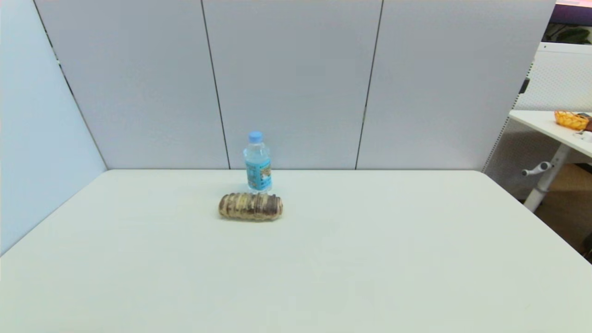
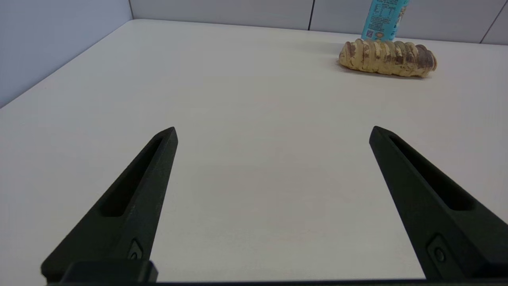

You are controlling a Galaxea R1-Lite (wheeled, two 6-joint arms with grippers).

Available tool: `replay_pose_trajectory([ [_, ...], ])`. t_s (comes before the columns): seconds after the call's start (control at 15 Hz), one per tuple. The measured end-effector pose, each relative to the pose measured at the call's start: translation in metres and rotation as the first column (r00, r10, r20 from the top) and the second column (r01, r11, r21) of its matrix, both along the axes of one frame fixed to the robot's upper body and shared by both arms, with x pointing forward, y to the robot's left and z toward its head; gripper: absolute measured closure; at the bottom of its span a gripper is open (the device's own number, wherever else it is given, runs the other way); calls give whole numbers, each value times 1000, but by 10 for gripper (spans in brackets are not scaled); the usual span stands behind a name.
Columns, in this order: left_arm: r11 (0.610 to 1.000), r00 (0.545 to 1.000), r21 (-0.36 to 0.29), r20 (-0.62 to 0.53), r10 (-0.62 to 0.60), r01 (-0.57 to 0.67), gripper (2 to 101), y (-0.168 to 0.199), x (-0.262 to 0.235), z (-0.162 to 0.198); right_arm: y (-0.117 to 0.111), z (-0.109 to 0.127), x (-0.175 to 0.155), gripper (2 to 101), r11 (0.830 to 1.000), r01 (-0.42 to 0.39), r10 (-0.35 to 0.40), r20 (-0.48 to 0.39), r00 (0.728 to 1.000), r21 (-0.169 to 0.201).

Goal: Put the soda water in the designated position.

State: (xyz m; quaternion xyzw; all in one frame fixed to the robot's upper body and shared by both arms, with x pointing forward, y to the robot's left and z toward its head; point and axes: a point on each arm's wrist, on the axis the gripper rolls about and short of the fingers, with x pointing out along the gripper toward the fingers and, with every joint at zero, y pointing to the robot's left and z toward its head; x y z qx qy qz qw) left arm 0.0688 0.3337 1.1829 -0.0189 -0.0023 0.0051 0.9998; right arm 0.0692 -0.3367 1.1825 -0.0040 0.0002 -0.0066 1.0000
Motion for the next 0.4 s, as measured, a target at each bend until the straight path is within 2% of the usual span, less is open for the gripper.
replay_pose_trajectory([
  [0.4,1000,1000,0,0,1,-1,54,0,0,0,0,0,0,43,1000,0,0,2,1000,12],
])
